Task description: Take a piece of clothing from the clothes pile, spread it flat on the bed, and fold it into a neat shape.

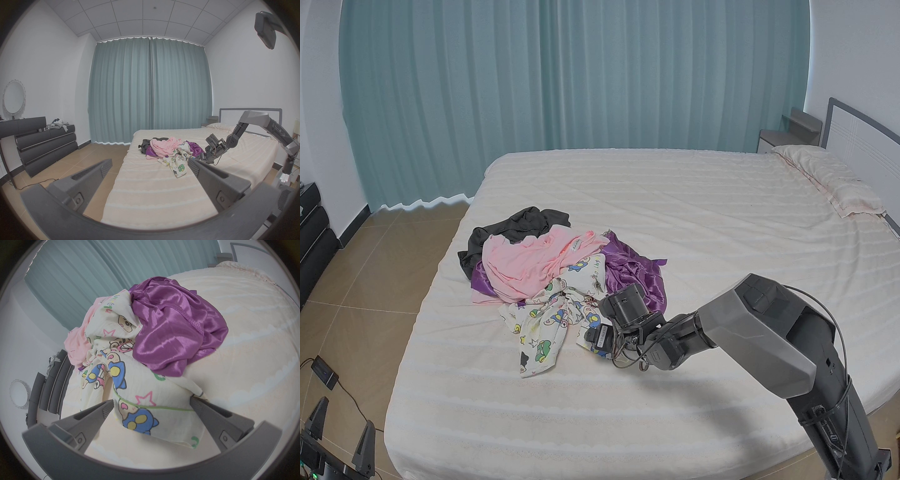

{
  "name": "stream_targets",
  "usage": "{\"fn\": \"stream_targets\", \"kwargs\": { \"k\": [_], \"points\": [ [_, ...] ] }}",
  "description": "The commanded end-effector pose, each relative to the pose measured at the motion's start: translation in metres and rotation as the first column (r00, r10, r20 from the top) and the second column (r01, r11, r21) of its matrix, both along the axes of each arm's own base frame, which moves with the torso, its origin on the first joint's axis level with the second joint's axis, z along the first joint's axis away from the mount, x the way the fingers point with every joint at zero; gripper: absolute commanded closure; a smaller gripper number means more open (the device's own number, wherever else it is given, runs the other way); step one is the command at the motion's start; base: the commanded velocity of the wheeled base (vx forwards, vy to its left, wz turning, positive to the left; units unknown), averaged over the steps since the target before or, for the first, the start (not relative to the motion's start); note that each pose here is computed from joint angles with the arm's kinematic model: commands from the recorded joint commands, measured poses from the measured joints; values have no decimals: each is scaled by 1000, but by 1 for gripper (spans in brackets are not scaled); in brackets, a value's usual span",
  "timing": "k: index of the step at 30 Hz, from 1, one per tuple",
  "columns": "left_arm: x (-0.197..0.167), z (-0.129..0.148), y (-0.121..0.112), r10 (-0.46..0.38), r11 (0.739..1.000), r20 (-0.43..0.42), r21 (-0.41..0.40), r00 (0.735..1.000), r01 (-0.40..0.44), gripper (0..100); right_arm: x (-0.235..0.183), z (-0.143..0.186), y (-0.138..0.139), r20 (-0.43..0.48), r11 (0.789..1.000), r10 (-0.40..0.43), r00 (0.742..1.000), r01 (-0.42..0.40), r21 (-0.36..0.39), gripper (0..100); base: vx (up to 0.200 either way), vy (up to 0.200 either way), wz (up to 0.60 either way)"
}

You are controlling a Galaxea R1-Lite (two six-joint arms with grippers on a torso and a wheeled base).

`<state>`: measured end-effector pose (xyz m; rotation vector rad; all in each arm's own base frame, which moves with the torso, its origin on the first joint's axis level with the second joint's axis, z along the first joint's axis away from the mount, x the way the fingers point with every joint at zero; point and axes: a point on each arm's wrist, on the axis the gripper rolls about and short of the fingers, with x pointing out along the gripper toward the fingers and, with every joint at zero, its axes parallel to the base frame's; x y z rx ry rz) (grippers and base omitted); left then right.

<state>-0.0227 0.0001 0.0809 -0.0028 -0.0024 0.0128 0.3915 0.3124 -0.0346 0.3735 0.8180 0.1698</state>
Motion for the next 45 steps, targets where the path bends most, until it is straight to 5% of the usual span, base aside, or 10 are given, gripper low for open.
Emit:
{"fn": "stream_targets", "kwargs": {
  "k": [1,2,3,15,30,34,45],
  "points": [
    [0,-5,0,1,1000,1,0,1000,-1,0,7,-8,10,5,999,-16,1000,16,-28,0,0,0,0],
    [0,-5,0,1,1000,1,0,1000,-1,0,7,-9,10,-4,999,-17,1000,17,-36,0,0,0,0],
    [0,-5,0,1,1000,1,0,1000,-1,0,7,-9,11,-12,999,-15,1000,15,-43,100,0,0,0],
    [0,-5,0,0,1000,1,0,1000,0,0,3,5,8,-47,997,-23,999,19,-68,100,0,0,0],
    [0,-5,0,0,1000,1,0,1000,0,0,-46,55,-34,-57,999,-7,998,5,-31,100,0,0,0],
    [0,-5,0,0,1000,1,0,1000,0,0,-76,68,-51,-69,997,66,995,-64,33,100,0,0,0],
    [0,-5,0,1,1000,1,0,1000,-1,0,-147,112,-102,111,971,127,986,-147,189,100,0,0,0]
  ]
}}
